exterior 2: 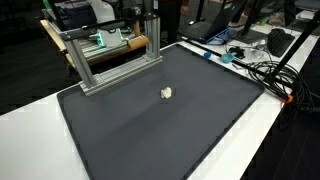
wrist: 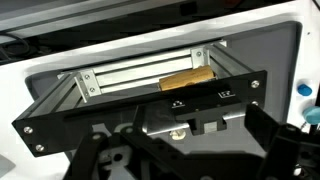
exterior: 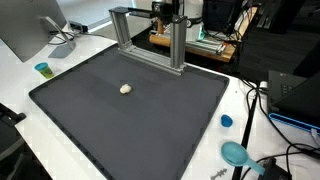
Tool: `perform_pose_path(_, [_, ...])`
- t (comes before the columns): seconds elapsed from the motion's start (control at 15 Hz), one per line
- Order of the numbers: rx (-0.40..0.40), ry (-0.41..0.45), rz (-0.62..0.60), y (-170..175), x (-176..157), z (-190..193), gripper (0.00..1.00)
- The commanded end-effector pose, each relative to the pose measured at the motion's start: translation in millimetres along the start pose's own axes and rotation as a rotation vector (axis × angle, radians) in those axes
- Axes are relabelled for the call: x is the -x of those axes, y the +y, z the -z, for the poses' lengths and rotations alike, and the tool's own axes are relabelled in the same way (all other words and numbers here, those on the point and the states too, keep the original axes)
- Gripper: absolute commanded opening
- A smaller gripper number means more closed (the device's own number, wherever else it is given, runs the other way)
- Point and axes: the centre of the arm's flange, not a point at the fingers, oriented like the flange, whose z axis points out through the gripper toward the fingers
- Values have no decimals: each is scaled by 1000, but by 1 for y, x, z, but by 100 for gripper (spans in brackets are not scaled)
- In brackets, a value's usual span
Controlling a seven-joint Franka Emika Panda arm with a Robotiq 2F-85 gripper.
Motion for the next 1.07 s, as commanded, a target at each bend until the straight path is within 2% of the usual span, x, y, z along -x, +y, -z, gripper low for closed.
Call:
perform_pose_path(0.0, [50, 62, 57, -26, -3, -13, 100])
perform_pose_path(0.13, [91, 106, 110, -43, -12, -20, 100])
perform_pose_path(0.33, [100, 122, 149, -62, -29, -36, 100])
perform_pose_path(0.47, [-20, 11, 199, -66, -54, -54, 100])
perform_pose_path(0.53, [62, 82, 166, -62, -23, -38, 100])
perform_pose_path(0.8, [21, 10, 184, -64, -42, -62, 100])
perform_pose_path(1.0, [68, 77, 188, -64, -45, -74, 100])
